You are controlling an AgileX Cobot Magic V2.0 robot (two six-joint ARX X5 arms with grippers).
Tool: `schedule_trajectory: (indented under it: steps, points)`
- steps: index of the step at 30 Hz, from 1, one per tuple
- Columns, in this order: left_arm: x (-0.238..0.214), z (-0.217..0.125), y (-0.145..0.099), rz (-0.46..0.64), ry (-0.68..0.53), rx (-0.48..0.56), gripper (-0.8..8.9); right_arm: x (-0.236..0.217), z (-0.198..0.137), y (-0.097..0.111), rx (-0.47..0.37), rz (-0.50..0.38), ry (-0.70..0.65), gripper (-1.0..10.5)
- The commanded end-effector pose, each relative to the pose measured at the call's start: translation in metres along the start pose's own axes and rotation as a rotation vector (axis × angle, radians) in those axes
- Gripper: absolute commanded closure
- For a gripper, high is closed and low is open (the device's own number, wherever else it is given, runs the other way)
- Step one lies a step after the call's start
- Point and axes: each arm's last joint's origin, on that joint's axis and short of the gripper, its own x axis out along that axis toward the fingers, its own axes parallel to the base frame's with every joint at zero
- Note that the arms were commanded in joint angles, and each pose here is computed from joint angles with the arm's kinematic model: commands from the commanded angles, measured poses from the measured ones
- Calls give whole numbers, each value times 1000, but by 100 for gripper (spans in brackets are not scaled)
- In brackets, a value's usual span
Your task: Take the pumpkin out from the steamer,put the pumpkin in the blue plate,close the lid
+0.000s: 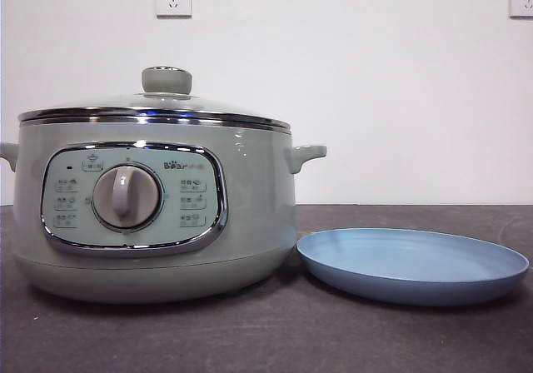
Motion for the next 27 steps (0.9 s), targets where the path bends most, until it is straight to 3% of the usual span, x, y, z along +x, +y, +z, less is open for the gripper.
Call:
schedule_trajectory:
  steps: [1,3,6,15,22,27]
  points:
    - [1,-5,-2,-94,37,-333,817,1,-3,0,398,-1,9,946]
    - [1,-4,-4,-156,57,-409,817,1,-3,0,520,-2,9,946]
    - [1,-3,-5,-202,62,-438,817,1,-3,-1,580,-6,1,946]
    - [-2,5,-8,-252,42,-426,822,-1,4,2,572,62,4,953]
    - [-14,40,-13,-193,-19,-356,822,-15,34,8,540,108,-56,956]
    - [-19,73,-18,-166,-40,-275,822,-24,64,13,467,118,-96,956]
